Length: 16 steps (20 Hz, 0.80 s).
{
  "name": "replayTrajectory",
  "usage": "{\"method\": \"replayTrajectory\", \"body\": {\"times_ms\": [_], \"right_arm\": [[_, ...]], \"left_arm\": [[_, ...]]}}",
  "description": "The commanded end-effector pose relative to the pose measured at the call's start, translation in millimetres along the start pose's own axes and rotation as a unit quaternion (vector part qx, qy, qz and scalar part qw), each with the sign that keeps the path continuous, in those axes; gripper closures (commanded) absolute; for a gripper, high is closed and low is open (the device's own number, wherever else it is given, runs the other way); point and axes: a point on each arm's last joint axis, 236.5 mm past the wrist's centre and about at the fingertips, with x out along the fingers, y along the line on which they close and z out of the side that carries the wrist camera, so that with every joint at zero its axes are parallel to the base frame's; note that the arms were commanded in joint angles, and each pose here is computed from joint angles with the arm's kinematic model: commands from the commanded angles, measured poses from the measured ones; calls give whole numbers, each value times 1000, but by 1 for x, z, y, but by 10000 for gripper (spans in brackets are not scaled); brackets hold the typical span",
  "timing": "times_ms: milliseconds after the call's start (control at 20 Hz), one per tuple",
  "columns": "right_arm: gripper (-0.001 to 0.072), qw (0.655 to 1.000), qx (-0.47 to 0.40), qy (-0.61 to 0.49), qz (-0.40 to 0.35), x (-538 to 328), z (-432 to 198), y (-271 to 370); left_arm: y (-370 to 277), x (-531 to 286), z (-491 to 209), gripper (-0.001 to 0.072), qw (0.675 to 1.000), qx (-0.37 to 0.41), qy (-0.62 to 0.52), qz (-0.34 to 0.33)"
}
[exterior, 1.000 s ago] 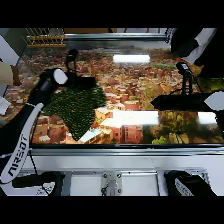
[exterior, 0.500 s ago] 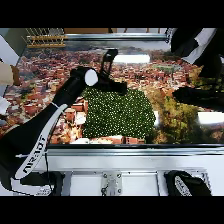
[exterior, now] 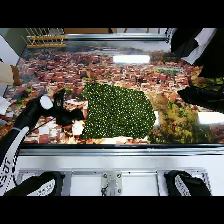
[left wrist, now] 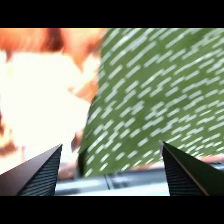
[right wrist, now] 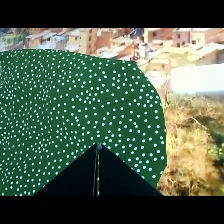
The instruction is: Fold the clothes and pants, and hang the long-sleeved shirts on hangers.
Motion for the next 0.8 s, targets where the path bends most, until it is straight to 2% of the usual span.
{"method": "replayTrajectory", "body": {"times_ms": [0,100,250,600,650,700,750], "right_arm": [[703,1000,0,4,1,-1,-2,1],[702,1000,1,8,3,-1,-4,2],[703,1000,5,12,12,-1,-6,6],[703,1000,7,11,15,-1,-6,8],[703,1000,7,14,15,-1,-7,7],[702,1000,7,18,14,-1,-9,6],[702,1000,5,27,8,0,-13,3]], "left_arm": [[24,31,-42,48,995,-91,26,-42],[17,39,-43,48,992,-107,18,-69],[19,45,-43,48,990,-122,9,-73],[-9,71,-59,51,993,-89,39,-73],[-15,74,-58,250,993,-79,45,-72],[-22,75,-55,495,994,-70,47,-72],[-29,73,-50,691,995,-58,45,-74]]}}
